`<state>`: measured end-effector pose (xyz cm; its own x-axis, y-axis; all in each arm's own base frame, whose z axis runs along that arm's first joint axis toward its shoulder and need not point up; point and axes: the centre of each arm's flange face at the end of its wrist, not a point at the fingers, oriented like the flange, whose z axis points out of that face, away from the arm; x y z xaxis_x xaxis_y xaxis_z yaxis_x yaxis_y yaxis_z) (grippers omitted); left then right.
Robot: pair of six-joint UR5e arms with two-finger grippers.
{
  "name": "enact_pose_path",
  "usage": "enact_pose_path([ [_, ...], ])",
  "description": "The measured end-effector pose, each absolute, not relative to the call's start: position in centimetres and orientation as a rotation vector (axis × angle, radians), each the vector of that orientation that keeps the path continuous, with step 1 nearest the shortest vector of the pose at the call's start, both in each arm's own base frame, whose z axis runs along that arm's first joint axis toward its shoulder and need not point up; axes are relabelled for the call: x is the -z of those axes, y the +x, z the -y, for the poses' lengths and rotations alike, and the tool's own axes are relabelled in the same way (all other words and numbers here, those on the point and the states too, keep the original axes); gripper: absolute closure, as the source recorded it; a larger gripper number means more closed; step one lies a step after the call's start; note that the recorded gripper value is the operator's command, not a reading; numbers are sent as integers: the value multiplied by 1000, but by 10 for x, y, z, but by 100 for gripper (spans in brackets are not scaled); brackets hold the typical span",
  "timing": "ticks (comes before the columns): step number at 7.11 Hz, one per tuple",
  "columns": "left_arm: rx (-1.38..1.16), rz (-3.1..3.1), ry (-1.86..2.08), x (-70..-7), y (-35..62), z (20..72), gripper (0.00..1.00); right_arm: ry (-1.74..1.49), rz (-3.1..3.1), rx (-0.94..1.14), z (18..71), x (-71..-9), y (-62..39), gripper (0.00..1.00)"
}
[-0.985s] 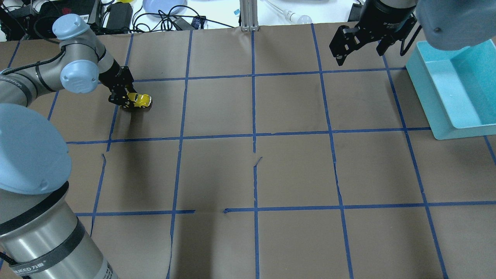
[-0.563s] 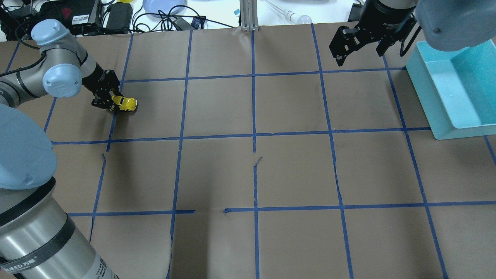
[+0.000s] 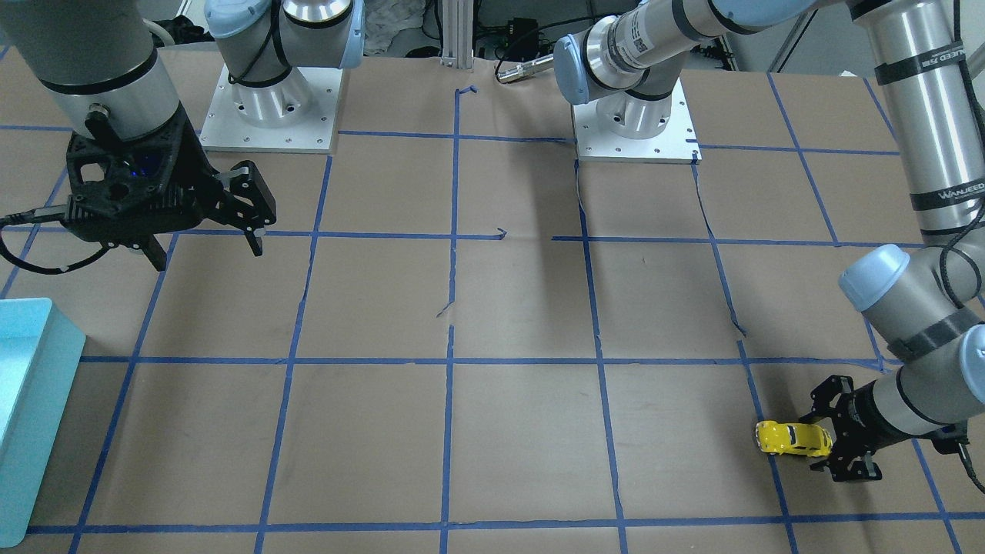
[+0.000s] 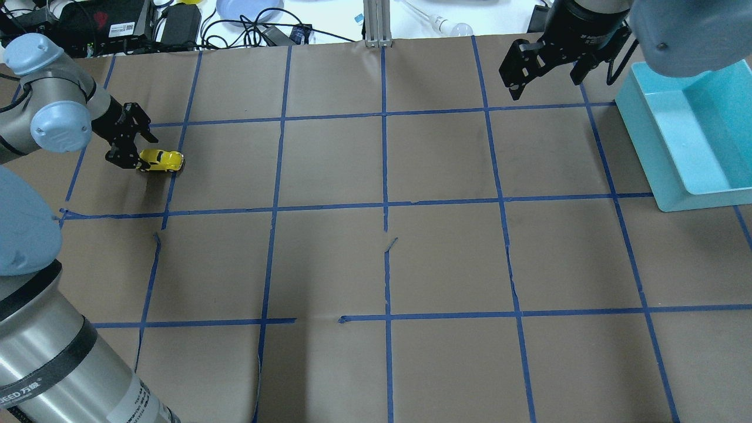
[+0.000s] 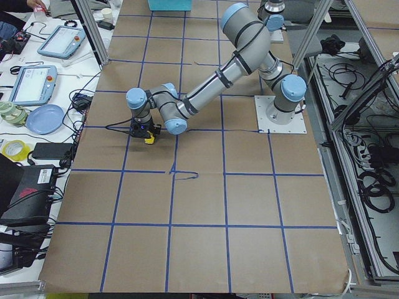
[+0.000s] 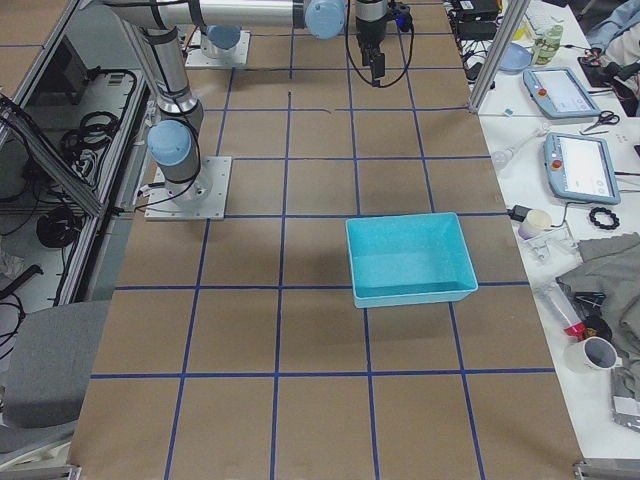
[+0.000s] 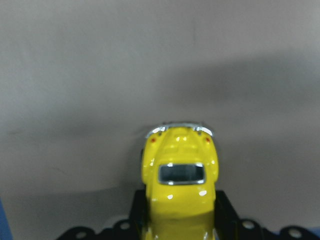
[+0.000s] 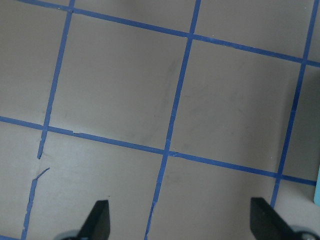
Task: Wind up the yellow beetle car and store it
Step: 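Release the car and raise the left gripper as the car rolls forward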
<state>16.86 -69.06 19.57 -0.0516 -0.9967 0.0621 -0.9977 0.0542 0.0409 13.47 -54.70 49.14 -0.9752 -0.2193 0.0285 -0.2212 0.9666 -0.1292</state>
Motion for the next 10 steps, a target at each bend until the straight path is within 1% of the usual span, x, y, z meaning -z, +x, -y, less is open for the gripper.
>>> enact_pose_path([
  [3, -145, 2218, 2074, -239, 163, 694, 1, 350, 3102, -206, 547, -491, 135, 0],
  [5, -206, 2379, 1891, -282, 158, 693, 0, 350, 3101, -206, 547, -491, 135, 0],
  [8, -146, 2697, 1517, -374, 155, 684, 0, 353, 3100, -206, 547, -491, 135, 0],
  [10, -96, 2901, 1313, -422, 135, 666, 0, 356, 3100, -206, 547, -491, 135, 0],
])
